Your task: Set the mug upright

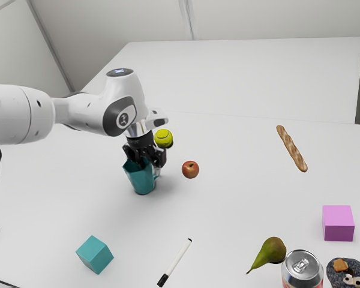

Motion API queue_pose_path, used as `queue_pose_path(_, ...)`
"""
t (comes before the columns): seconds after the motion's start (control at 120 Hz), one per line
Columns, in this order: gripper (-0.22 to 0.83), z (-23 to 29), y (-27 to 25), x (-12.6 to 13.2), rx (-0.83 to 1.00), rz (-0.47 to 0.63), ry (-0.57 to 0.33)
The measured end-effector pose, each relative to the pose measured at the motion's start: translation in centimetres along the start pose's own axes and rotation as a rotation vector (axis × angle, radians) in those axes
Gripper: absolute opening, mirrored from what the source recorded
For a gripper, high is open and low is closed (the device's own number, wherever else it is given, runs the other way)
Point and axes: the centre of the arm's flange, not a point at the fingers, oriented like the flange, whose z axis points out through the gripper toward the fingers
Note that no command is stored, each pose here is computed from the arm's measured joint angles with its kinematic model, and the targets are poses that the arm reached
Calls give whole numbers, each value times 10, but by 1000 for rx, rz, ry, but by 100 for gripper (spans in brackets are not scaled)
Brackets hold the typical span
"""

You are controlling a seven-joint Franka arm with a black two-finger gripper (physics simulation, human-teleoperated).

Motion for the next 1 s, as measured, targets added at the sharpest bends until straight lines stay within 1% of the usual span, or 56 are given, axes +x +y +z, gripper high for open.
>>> queue_pose_path(0.067,34,-4,0,-1,0,0,5)
queue_pose_path(0.142,42,-10,0,-1,0,0,13)
queue_pose_path(0.233,49,-19,0,-3,0,1,25)
queue_pose_path(0.333,54,-33,0,-4,-4,-1,50)
queue_pose_path(0.533,58,-73,9,-6,-3,19,120)
queue_pose_path(0.683,60,-116,11,3,27,41,167)
queue_pose_path(0.858,61,-155,3,0,53,39,181)
queue_pose_path(1.0,61,-170,-1,-6,76,39,173)
